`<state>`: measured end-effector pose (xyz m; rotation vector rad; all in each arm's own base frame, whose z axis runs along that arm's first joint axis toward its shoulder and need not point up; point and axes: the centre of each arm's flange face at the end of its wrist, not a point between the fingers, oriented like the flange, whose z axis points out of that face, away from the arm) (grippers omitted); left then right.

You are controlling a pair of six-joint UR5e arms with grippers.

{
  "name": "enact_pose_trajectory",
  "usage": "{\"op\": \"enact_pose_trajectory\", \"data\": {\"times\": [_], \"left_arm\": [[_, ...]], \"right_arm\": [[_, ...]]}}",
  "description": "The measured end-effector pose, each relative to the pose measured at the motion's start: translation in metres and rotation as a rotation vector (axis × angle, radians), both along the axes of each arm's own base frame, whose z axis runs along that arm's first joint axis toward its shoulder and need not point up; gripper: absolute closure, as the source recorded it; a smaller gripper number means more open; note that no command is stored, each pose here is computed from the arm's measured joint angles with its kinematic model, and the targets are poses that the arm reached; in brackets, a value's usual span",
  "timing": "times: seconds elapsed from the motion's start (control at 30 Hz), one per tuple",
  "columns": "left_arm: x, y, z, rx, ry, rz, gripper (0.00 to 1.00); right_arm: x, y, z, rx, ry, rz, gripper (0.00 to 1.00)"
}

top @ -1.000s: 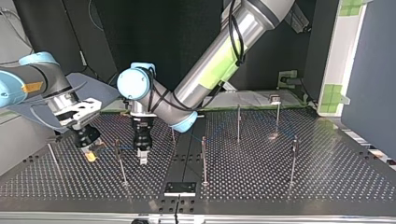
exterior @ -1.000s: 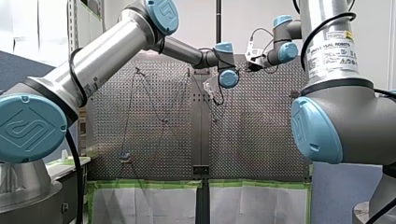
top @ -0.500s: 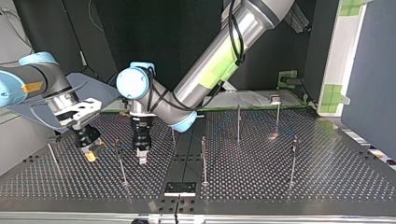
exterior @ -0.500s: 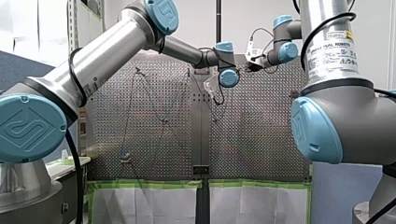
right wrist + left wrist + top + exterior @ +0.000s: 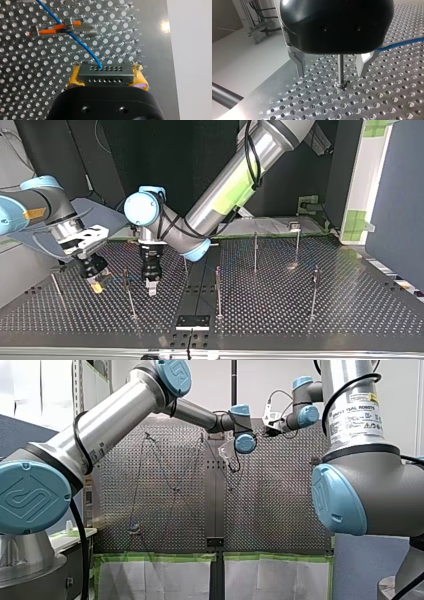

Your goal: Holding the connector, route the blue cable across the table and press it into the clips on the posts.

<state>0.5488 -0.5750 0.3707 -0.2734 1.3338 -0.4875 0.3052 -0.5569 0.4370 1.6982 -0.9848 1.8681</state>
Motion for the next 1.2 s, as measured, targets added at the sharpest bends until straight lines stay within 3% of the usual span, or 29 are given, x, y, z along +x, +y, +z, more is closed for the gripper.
{"op": "enact_pose_trajectory", "data": {"times": [0.27, 0.67, 1.2], "left_arm": [[-0.001, 0.000, 0.000, 0.000, 0.001, 0.000, 0.00], [-0.058, -0.008, 0.024, 0.016, 0.052, 0.005, 0.00], [-0.061, -0.007, 0.023, 0.021, 0.059, 0.003, 0.00]], "right_arm": [[0.000, 0.000, 0.000, 0.000, 0.000, 0.000, 1.00], [0.000, 0.000, 0.000, 0.000, 0.000, 0.000, 1.00], [0.000, 0.000, 0.000, 0.000, 0.000, 0.000, 1.00]]}}
